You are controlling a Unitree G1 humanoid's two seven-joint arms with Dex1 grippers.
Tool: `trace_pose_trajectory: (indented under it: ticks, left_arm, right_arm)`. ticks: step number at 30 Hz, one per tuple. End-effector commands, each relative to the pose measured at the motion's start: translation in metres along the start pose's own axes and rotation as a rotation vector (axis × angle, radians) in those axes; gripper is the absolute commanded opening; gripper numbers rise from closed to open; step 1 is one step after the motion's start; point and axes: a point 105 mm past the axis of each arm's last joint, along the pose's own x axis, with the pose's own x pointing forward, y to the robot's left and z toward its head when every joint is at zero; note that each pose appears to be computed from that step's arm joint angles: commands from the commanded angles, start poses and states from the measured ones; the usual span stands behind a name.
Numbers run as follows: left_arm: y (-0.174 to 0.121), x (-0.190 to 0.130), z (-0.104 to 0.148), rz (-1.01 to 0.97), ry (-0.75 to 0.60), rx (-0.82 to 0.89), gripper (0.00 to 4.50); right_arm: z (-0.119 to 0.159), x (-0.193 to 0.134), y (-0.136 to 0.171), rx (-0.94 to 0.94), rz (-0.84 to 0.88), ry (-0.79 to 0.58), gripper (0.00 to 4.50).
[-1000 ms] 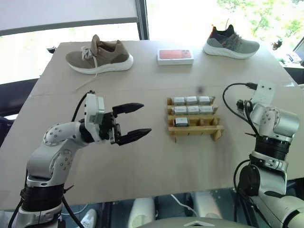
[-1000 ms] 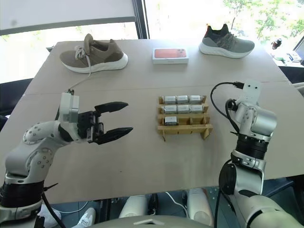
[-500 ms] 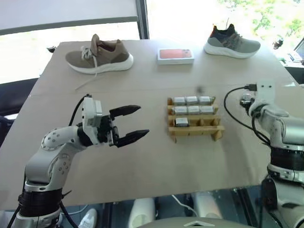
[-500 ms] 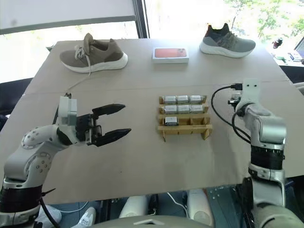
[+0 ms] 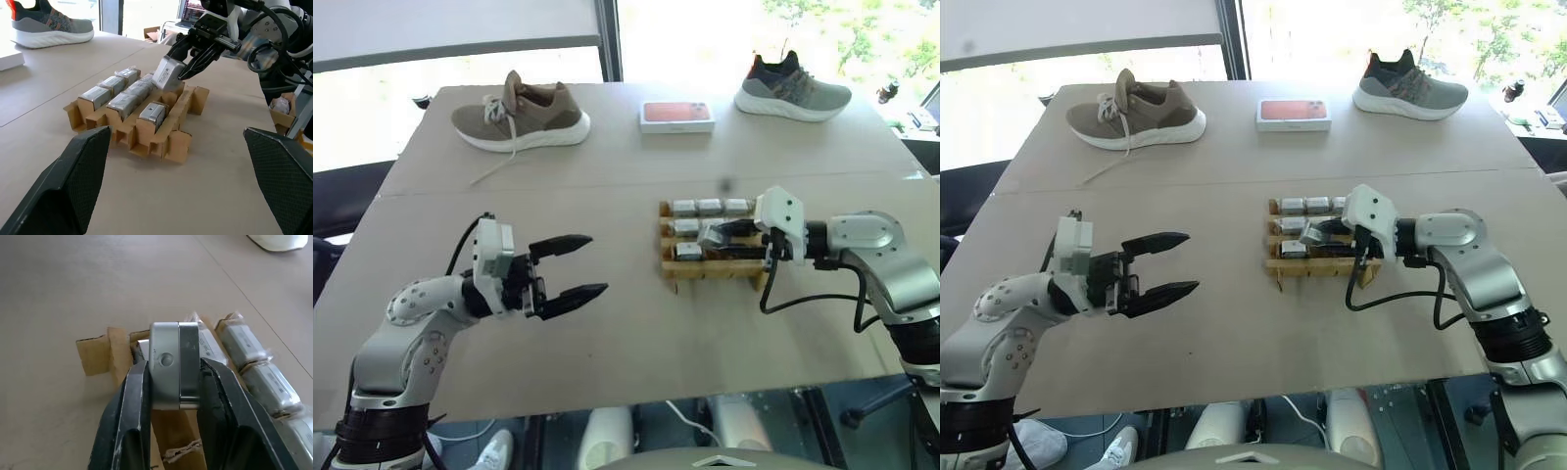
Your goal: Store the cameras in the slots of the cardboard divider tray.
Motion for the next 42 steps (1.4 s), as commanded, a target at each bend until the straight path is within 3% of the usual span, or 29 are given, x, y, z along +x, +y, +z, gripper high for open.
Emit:
trace_pose_trajectory:
  ticks: [1, 17, 24, 27, 29, 32, 35, 37, 39, 42]
  left_arm:
    - [-0.004, -0.005, 0.014, 0.009, -0.007, 0.067, 4.50]
    - [-0.007, -0.005, 0.015, 0.029, -0.006, 0.075, 4.50]
    - [-0.007, -0.006, 0.017, 0.038, -0.004, 0.086, 4.50]
    - [-0.009, -0.005, 0.017, 0.037, -0.004, 0.087, 4.50]
    - [-0.010, -0.004, 0.017, 0.036, -0.006, 0.087, 4.50]
    - [-0.011, -0.003, 0.017, 0.030, -0.007, 0.086, 4.50]
    - [-0.011, 0.000, 0.017, 0.022, -0.010, 0.084, 4.50]
    - [-0.012, 0.003, 0.017, 0.013, -0.019, 0.081, 4.50]
    - [-0.011, 0.007, 0.017, 0.002, -0.027, 0.077, 4.50]
    - [-0.008, 0.013, 0.018, -0.018, -0.036, 0.075, 4.50]
  right_arm:
    - [0.000, -0.004, -0.006, -0.057, 0.013, 0.009, 0.73]
    - [-0.028, 0.003, -0.011, -0.110, 0.155, 0.113, 0.73]
    - [-0.033, 0.002, 0.001, -0.083, 0.322, 0.143, 0.73]
    - [-0.027, 0.001, -0.001, -0.071, 0.315, 0.116, 2.10]
    - [-0.016, 0.001, -0.015, -0.107, 0.185, 0.068, 3.10]
    - [0.003, -0.012, -0.019, -0.126, 0.080, 0.006, 3.10]
    - [0.020, -0.037, -0.026, -0.075, -0.147, -0.001, 3.10]
    - [0.021, -0.059, -0.037, 0.018, -0.342, -0.028, 3.65]
    - [0.004, -0.093, -0.062, 0.102, -0.717, 0.015, 4.32]
    - [-0.040, -0.137, -0.078, 0.236, -1.071, 0.162, 4.44]
